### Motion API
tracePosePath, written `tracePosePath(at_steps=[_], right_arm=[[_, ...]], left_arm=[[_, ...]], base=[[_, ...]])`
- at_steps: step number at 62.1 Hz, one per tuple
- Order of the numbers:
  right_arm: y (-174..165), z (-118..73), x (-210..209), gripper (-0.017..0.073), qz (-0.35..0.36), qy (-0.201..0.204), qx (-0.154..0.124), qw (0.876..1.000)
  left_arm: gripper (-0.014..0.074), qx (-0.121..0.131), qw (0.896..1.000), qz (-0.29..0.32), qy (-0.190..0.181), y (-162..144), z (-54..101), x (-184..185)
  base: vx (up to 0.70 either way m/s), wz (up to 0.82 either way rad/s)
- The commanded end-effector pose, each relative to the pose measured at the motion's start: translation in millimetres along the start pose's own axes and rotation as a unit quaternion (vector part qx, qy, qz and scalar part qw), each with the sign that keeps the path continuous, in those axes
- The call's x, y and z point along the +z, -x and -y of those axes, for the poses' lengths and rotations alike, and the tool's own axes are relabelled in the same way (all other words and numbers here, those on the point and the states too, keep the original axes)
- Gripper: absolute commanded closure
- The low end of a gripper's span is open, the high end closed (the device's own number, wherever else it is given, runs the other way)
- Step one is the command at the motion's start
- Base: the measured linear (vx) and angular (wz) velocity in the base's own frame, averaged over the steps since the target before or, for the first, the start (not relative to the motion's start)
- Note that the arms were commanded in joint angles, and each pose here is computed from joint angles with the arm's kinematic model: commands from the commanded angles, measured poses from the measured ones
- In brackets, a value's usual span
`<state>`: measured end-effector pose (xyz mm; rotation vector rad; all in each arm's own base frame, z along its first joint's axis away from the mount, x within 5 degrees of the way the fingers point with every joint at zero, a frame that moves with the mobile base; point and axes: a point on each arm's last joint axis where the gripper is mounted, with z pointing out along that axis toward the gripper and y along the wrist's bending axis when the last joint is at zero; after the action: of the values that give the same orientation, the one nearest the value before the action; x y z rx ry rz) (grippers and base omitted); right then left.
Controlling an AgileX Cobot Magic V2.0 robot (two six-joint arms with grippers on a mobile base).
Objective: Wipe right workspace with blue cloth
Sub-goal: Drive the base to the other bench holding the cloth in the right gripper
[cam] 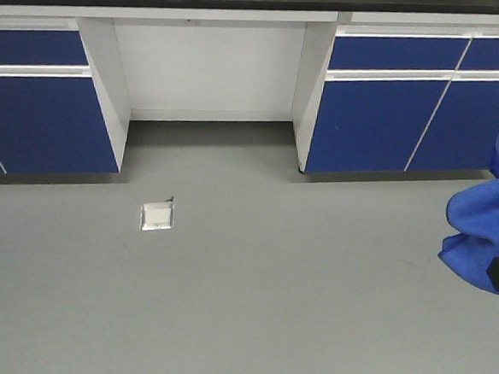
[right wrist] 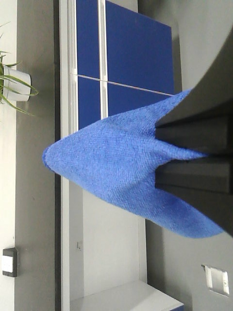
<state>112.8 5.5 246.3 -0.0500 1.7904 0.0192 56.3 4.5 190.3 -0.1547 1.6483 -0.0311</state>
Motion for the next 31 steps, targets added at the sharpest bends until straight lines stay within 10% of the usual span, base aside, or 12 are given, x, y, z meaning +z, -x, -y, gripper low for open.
tracePosePath(at_steps=[1,31], right_arm=[[10.2,-1.2,-0.7,0.0567,0.017,0.007,-0.008,1.0],[10.2,-1.2,-0.7,0.0567,0.017,0.007,-0.008,1.0]], left_arm=[[0.0599,-0.004,0.999,0.034,-0.009,-1.9,0.5,0.5],[0.0599,-0.004,0.999,0.034,-0.009,-1.9,0.5,0.5]], base=[[0.31,0.01],[0.36,0.02]])
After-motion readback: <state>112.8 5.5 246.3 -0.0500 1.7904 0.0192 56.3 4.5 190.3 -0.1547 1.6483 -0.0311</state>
